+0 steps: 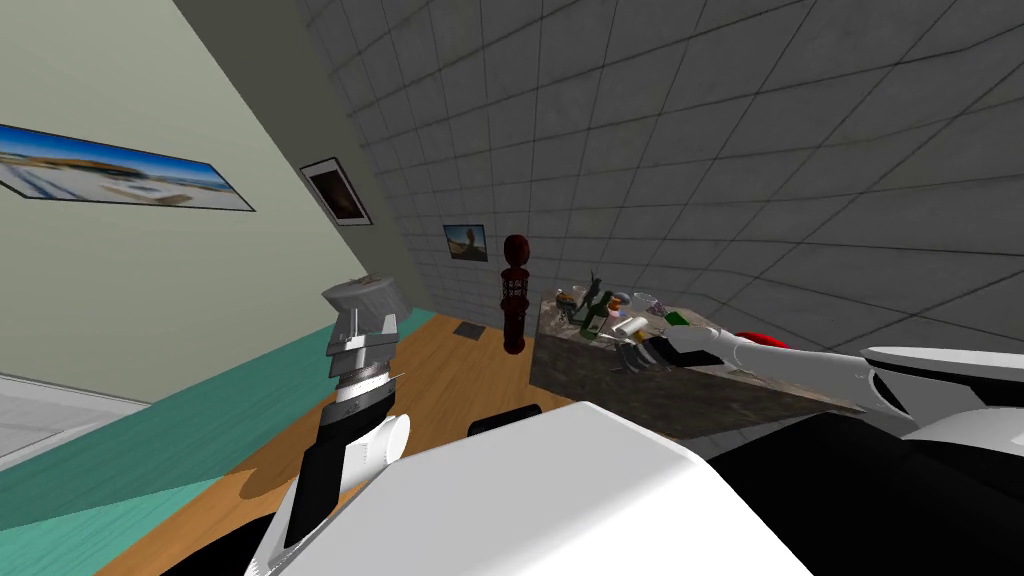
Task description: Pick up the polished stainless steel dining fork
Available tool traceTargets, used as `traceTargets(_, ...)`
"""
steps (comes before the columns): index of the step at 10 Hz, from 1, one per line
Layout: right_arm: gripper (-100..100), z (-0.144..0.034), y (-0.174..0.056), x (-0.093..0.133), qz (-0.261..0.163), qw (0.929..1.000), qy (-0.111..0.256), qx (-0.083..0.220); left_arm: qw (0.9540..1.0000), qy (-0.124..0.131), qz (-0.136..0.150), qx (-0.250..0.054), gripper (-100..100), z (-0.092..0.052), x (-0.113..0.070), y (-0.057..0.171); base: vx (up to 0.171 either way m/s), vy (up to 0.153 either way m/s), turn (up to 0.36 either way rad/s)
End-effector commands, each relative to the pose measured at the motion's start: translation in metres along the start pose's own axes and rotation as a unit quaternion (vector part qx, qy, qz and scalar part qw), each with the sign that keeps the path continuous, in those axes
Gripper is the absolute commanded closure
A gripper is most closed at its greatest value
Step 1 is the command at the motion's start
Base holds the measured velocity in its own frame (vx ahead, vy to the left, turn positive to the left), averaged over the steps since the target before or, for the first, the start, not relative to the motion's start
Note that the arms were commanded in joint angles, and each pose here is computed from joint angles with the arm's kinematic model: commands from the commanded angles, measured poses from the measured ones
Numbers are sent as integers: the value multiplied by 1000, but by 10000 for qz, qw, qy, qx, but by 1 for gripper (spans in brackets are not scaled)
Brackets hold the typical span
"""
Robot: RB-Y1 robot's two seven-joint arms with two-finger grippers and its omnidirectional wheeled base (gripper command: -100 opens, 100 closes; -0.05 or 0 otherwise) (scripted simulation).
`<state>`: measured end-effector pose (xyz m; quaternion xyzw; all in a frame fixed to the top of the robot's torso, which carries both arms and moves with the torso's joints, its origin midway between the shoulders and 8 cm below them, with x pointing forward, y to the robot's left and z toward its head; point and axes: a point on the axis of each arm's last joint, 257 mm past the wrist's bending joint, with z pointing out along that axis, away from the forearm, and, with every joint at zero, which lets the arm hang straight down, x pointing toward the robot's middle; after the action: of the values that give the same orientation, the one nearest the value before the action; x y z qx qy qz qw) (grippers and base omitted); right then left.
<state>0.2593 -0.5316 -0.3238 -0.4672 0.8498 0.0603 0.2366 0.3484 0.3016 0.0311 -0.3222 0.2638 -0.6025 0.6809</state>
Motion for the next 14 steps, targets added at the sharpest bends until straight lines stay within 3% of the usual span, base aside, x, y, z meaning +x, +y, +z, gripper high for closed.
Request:
traceTargets(1,-100,-21,-2,31,-77,9990,439,-19,10000,0,0,0,0,0,0,0,137,-49,202)
traceTargets(2,-100,-34,-2,50,-100,9975,700,-44,10000,0,0,0,0,0,0,0,180,-69,217)
traceTargets(3,-100,-34,-2,50,-100,9975,700,-44,10000,0,1,0,0,0,0,0,144,-67,90)
traceTargets(6,-100,-63,8,97,-94,9913,1302,-185,10000,0,1,0,0,0,0,0,136,-78,155)
traceTargets(7,-100,-63,8,97,-94,9913,1302,-185,10000,0,1,0,0,0,0,0,85,-78,32)
traceTargets(8,-100,-74,18,118,-57,9876,1544,-292,10000,0,1,0,0,0,0,0,99,-73,97)
traceTargets(11,-100,-75,20,120,-45,9871,1574,-303,10000,0,1,0,0,0,0,0,54,-54,38)
traceTargets(12,0,-75,21,120,-47,9869,1581,-310,10000,0,0,0,0,0,0,0,5,-6,1)
traceTargets(13,-100,-67,27,128,-5,9870,1581,-289,10000,0,0,0,0,0,0,0,8,-5,68)
traceTargets(14,-100,-63,30,131,12,9870,1582,-282,10000,0,0,0,0,0,0,0,10,-4,72)
